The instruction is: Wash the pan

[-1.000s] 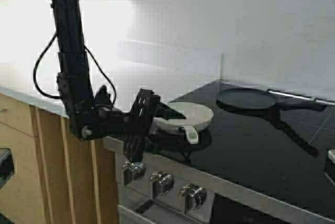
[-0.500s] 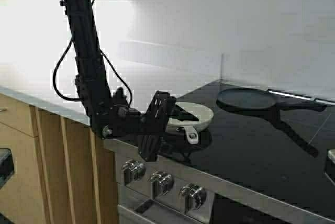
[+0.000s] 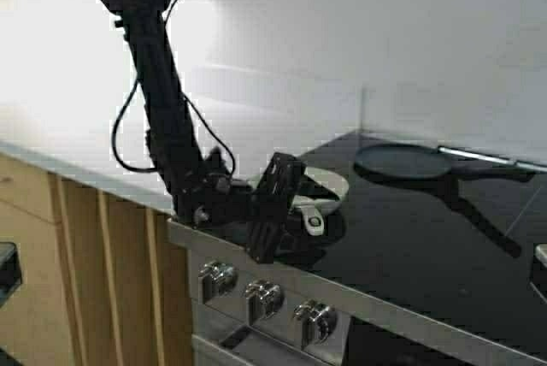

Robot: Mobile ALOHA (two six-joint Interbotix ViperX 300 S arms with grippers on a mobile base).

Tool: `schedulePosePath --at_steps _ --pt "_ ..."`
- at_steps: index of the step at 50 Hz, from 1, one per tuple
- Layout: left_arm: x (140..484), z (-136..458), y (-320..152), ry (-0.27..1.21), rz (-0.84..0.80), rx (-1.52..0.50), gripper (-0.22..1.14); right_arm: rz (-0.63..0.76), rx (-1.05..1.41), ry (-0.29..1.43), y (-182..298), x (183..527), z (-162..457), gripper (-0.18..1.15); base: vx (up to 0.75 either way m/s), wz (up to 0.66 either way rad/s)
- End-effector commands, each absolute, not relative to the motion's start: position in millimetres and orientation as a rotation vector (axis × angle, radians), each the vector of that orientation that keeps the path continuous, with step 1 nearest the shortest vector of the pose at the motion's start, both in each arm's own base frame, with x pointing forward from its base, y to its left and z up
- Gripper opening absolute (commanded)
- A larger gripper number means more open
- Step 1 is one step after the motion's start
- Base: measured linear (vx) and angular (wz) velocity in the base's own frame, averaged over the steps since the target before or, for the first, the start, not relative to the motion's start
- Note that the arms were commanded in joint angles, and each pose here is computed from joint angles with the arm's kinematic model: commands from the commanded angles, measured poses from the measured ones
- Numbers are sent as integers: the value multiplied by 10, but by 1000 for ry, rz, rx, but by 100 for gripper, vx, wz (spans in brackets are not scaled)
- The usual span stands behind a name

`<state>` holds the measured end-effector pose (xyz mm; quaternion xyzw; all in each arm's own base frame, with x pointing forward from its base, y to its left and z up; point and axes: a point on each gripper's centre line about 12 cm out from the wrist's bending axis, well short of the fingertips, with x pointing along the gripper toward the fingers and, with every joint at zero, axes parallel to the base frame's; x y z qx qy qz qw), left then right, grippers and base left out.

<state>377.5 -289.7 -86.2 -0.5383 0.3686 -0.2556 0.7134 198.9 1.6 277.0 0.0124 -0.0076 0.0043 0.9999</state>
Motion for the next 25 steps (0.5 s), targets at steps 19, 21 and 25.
schedulePosePath --at_steps 19,21,25 --pt "3933 -785 -2980 771 -535 -1321 -8 10 25 -26 19 2005 2815 6 0 0" --pt "3942 -769 -2982 763 -531 -1326 -13 10 25 -26 19 2005 2815 6 0 0" --pt "3950 -744 -2979 756 -527 -1331 -1 10 25 -26 19 2004 2810 6 0 0"
